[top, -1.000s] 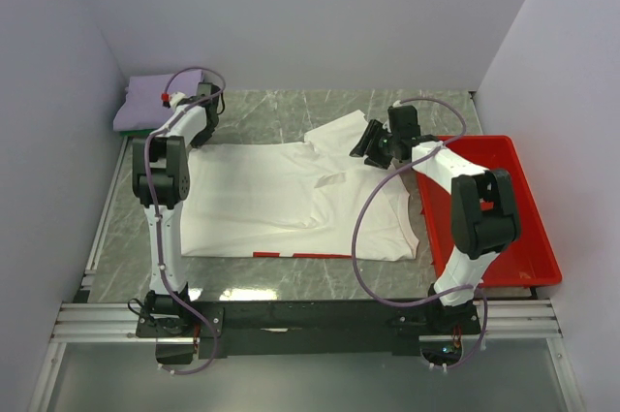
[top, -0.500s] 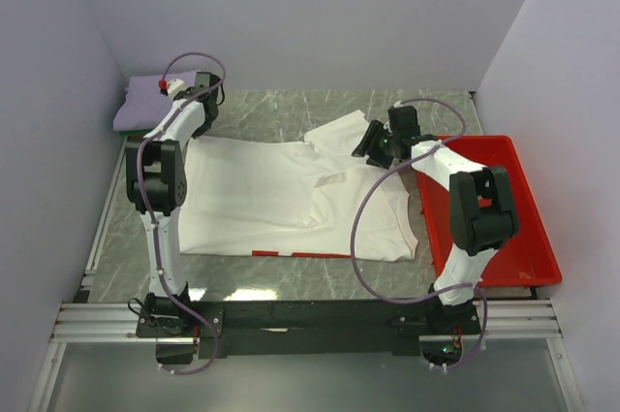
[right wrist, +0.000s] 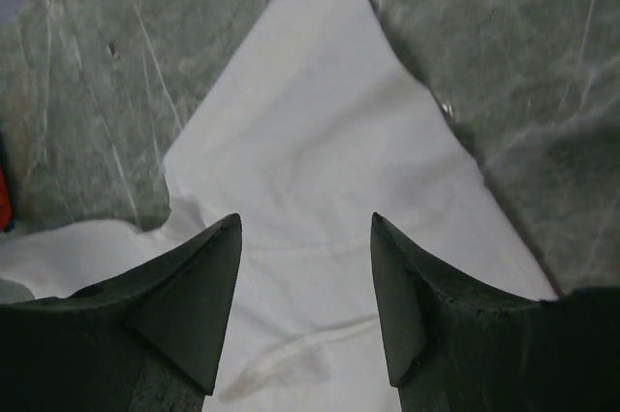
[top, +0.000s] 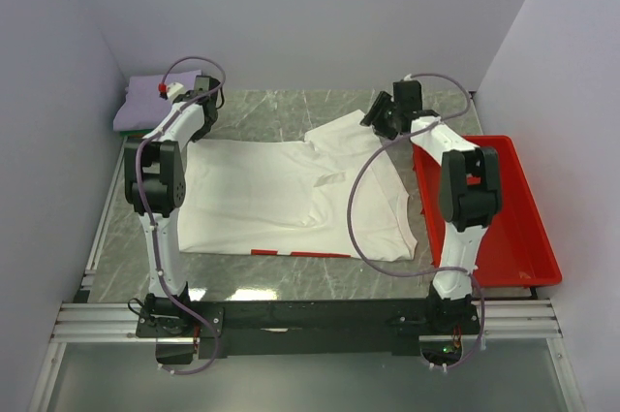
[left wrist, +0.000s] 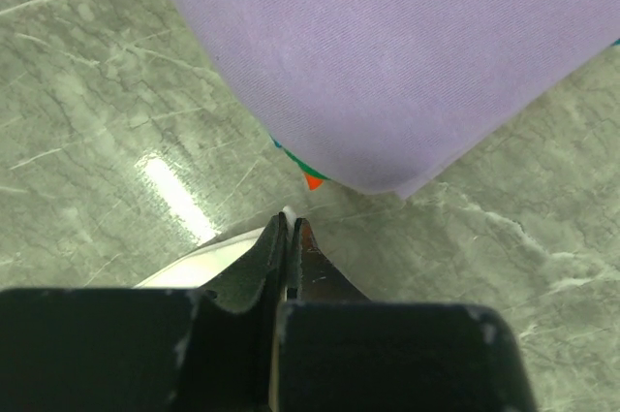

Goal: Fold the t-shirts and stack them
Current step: Fold the tshirt

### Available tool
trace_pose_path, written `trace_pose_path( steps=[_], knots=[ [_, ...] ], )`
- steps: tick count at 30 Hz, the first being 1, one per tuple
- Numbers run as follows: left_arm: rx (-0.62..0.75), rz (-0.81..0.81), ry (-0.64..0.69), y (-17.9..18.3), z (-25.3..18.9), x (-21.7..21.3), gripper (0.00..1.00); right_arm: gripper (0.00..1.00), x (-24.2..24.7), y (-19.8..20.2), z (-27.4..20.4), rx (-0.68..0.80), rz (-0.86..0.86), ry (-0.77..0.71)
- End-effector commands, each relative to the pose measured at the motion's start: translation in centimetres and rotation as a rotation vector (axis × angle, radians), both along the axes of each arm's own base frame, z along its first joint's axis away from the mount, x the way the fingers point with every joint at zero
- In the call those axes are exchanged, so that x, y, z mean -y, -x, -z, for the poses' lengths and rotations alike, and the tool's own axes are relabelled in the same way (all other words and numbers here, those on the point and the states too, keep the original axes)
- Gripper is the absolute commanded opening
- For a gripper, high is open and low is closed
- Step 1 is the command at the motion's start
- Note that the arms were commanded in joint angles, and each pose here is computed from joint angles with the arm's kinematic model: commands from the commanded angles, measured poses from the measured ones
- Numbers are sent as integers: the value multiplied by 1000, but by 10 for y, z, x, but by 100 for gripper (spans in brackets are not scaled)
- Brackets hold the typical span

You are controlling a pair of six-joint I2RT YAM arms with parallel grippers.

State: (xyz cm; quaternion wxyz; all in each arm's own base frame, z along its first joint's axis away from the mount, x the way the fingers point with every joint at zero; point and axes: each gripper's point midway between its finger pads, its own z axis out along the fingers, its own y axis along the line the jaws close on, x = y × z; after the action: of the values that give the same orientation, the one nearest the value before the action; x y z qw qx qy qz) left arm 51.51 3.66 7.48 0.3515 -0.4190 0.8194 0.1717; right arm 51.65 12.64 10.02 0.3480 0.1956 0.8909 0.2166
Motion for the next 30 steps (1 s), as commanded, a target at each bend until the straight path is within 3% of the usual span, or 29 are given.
trace_pose_path(
  steps=[1, 9, 20, 30],
  knots=[
    [65, 11, 10, -5, -22, 2, 1, 63, 17, -32, -16, 53, 87, 45],
    [70, 28, 20, -8, -21, 5, 1, 59, 26, -64, 5, -1, 177, 73],
    [57, 34, 26, -5, -11, 6, 1, 55, 27, -63, 46, -90, 194, 89],
    [64, 38, 34, -7, -10, 7, 1, 51, 23, -75, 49, -77, 183, 84]
  ],
)
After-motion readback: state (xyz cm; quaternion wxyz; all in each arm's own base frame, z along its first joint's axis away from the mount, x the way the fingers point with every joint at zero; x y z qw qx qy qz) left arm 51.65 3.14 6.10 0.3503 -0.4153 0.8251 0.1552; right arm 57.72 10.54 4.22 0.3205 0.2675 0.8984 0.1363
